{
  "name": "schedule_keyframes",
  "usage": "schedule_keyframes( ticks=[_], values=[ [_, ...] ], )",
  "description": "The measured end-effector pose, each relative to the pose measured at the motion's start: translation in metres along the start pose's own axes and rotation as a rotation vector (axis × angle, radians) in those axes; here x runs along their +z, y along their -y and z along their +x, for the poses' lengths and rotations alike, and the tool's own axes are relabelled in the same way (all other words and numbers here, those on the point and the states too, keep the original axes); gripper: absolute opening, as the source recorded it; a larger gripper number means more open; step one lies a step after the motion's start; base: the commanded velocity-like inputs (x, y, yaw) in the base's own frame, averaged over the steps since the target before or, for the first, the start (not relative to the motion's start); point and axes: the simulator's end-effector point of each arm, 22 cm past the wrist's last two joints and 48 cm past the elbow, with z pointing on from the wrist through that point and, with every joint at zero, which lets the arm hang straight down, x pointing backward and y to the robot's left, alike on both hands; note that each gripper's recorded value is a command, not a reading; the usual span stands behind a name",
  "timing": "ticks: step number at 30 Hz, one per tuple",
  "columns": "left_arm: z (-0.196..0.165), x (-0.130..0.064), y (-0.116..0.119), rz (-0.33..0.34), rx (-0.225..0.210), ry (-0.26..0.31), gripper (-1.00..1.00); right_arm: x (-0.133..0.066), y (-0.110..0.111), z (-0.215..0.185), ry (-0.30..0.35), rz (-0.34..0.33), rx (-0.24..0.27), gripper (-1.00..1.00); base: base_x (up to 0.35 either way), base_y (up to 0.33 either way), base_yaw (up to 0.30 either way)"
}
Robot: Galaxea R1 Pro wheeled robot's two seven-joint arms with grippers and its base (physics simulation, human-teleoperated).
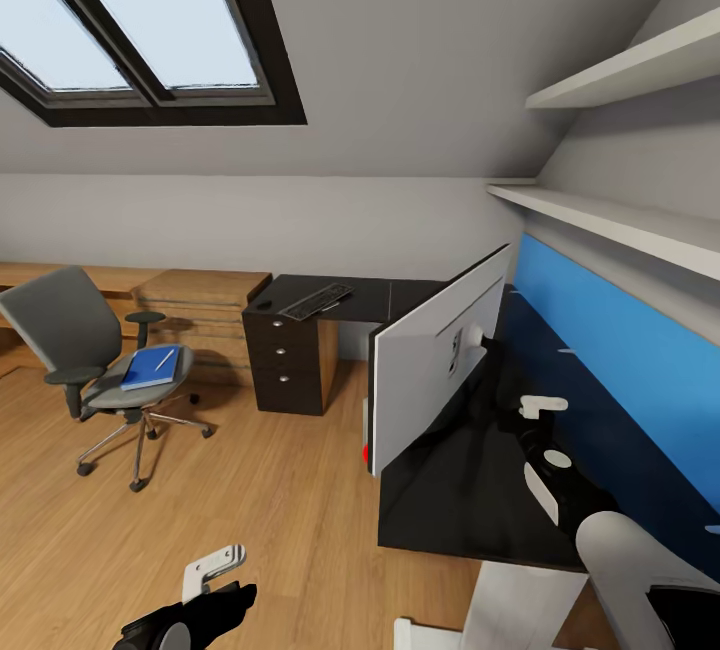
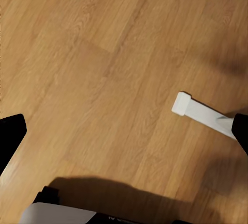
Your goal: In the bedroom, organize the workspace by keeping the computer under the desk, ensuring the monitor is on the desk, placing the keyboard on the desk next to the monitor, placing the mouse on the desk next to the keyboard, moving the folder from the swivel chair onto the desk next to the mouse, stacking the notebook on top of the folder with the pen on top of the notebook, and positioning the swivel chair next to the desk.
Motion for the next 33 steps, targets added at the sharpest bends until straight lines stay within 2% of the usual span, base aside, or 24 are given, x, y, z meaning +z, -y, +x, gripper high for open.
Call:
schedule_keyframes(
  ticks=[33],
  values=[
    [0.0018,0.001,-0.0001,0.0,-0.001,-0.004,1.0,0.0001,0.0037,-0.0002,0.0,0.006,-0.002,1.0,0.079,0.0,0.0]
  ],
)
